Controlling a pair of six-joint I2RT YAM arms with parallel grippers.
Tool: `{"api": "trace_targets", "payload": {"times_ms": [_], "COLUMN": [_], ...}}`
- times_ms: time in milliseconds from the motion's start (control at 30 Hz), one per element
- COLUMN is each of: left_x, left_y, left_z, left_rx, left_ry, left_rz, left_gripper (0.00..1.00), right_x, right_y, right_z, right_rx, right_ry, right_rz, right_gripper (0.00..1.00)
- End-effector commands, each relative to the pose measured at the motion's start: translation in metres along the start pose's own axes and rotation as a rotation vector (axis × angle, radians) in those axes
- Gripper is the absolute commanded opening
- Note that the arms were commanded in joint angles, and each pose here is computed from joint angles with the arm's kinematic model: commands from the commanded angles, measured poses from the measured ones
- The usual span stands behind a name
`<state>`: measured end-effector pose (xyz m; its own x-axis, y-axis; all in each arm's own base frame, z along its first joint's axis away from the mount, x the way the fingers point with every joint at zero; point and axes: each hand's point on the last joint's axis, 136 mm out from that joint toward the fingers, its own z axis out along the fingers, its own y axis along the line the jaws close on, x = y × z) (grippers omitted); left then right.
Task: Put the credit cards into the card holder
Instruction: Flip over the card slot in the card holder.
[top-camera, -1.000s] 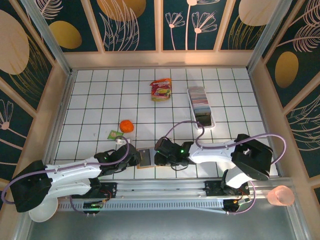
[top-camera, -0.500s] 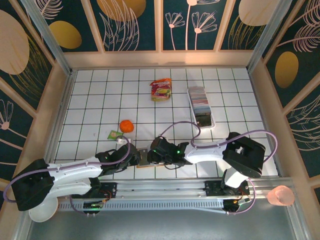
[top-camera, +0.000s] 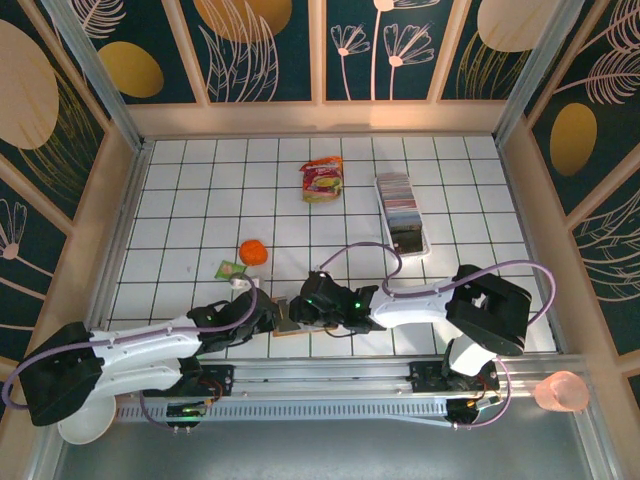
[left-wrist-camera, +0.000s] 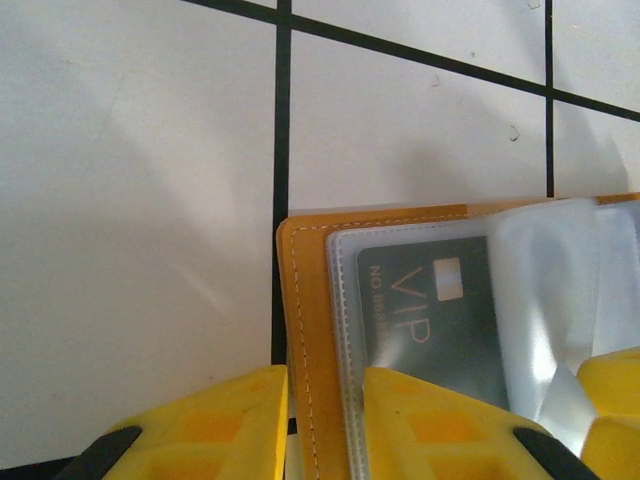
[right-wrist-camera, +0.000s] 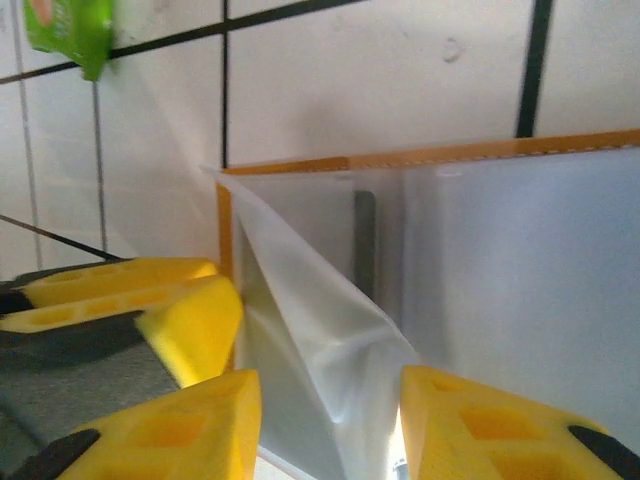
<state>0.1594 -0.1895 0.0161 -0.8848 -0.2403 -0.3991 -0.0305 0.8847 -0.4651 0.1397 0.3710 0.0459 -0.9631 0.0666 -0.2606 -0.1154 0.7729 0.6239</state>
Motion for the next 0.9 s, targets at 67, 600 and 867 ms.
{"api": "trace_targets", "payload": {"times_ms": [67,600,867], "left_x": [0.006,-0.024,-0.042], "left_y": [0.024,0.044,0.056], "left_z": [-0.002,-0.029,-0.052], "left_rx": [-0.068,-0.098,-0.136], "left_ry": [-0.002,-0.201,-0.306], "left_rz": [-0.027,-0.157,-0.205], "left_gripper": [0.25,0.13,0.13], "right_x": [-0.005,0.002,0.001], "right_y": [0.024,0.056,0.093], "right_z": [-0.002,0.002,0.009], "right_rx": [-0.106,-0.209,-0.334], "right_ry": [-0.044,-0.051,-0.04], "right_rz": [0.022,-0.013,-0.063], "right_gripper": [0.41,0.4,0.39]}}
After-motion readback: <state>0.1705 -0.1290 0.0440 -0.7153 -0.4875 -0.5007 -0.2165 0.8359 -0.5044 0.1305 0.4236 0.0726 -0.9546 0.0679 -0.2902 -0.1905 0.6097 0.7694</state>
